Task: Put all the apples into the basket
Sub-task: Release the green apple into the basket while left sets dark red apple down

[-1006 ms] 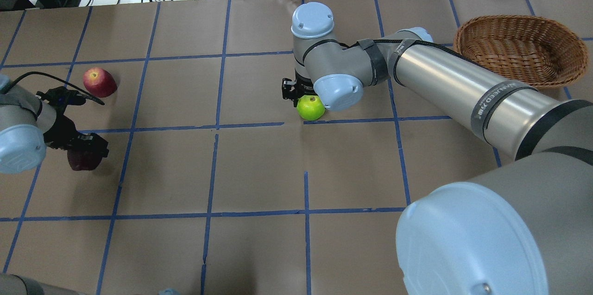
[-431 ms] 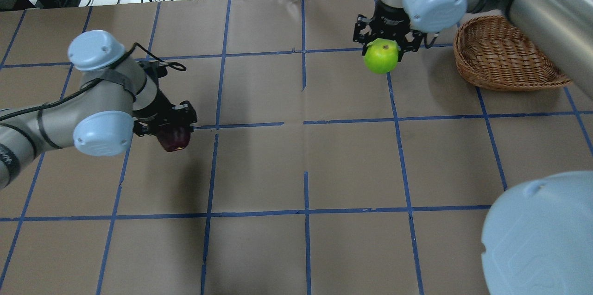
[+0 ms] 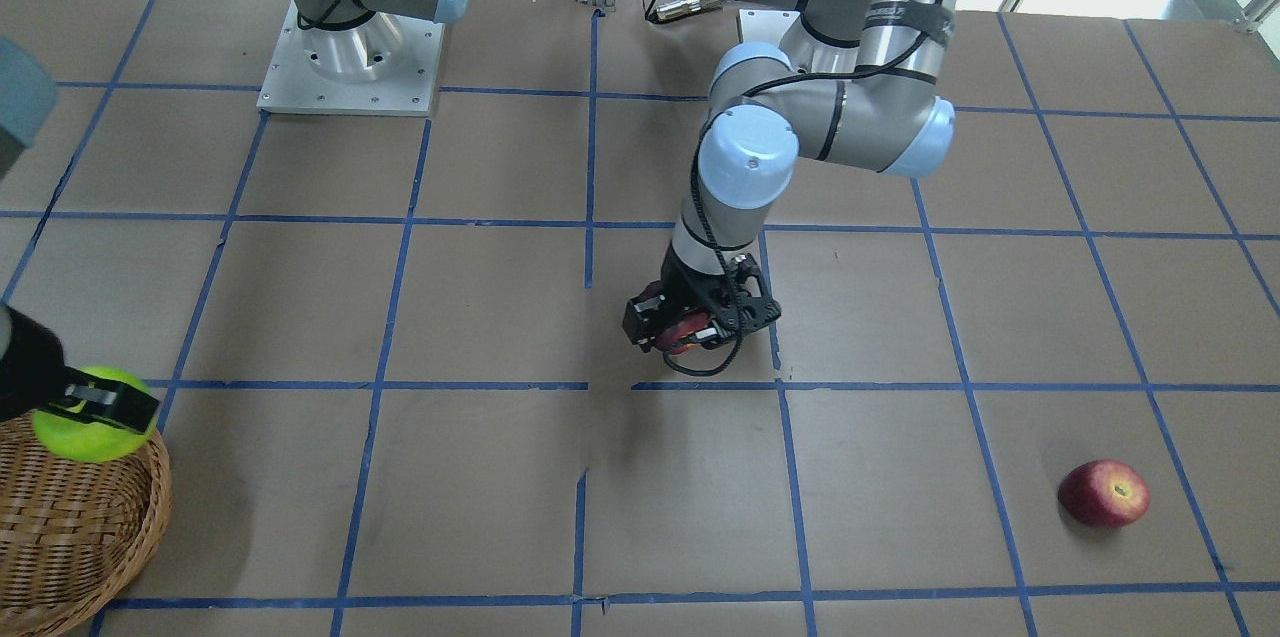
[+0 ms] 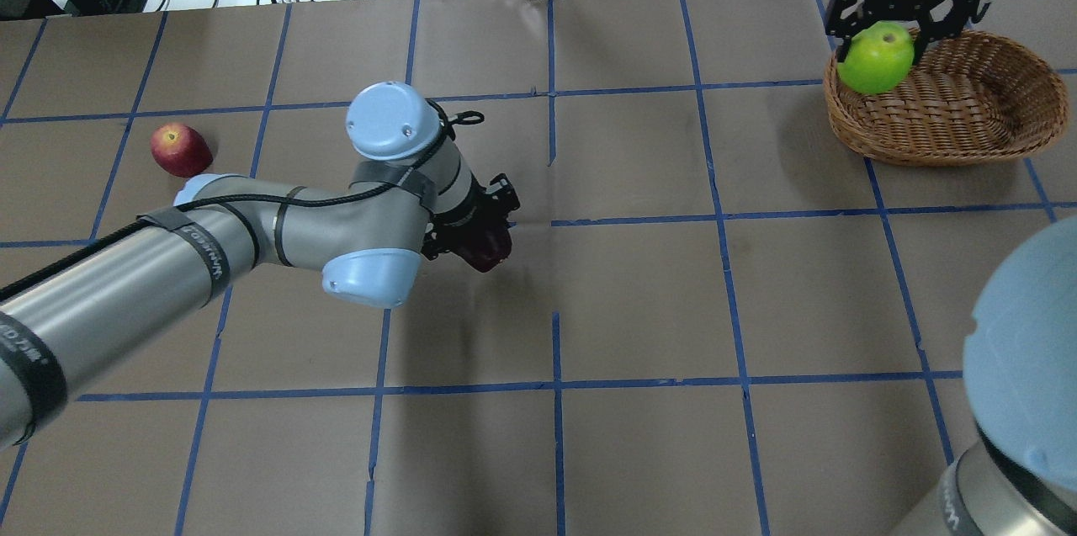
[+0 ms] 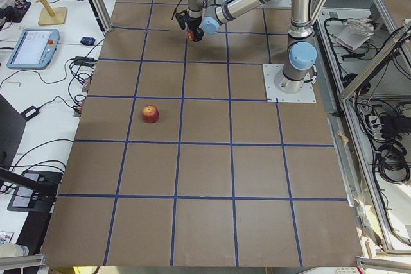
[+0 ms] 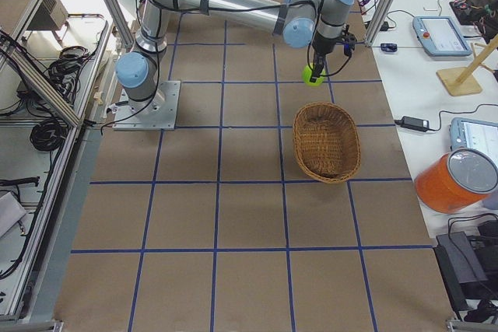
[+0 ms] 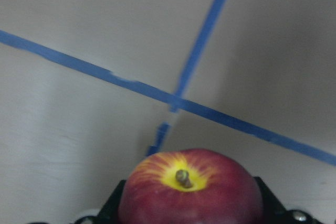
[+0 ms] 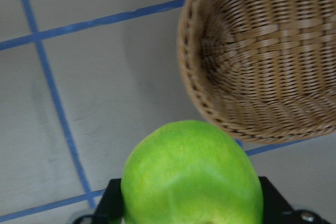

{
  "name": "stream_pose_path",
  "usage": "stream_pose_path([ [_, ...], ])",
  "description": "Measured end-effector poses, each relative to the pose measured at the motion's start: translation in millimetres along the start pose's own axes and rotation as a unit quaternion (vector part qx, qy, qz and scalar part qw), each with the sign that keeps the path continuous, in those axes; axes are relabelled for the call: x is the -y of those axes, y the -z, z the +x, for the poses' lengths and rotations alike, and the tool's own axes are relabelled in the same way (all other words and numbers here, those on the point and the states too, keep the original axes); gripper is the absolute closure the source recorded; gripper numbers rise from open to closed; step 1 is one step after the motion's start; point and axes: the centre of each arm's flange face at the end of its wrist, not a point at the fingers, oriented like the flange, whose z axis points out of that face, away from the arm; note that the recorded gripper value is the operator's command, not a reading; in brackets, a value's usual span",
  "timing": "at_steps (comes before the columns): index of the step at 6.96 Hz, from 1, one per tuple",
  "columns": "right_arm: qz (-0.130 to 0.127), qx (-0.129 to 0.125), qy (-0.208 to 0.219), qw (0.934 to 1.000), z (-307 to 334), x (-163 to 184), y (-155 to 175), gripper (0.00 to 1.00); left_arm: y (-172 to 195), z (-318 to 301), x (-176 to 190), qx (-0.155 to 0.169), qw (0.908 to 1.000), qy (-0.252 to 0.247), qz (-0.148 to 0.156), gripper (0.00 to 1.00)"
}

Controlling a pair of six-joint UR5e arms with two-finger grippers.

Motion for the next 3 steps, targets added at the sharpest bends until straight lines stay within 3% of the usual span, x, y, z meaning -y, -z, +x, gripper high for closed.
stream_pose_path([
  [1, 0.004, -0.005, 0.015, 0.9999, 55, 20, -26, 1.00, -16, 14, -12, -0.006, 0.9999, 0.013, 0.000, 0.00],
  [3, 0.016, -0.011, 0.042, 0.9989, 125, 48, -84, 1.00, -18, 31, -8, -0.027, 0.9994, 0.019, 0.013, 0.00],
])
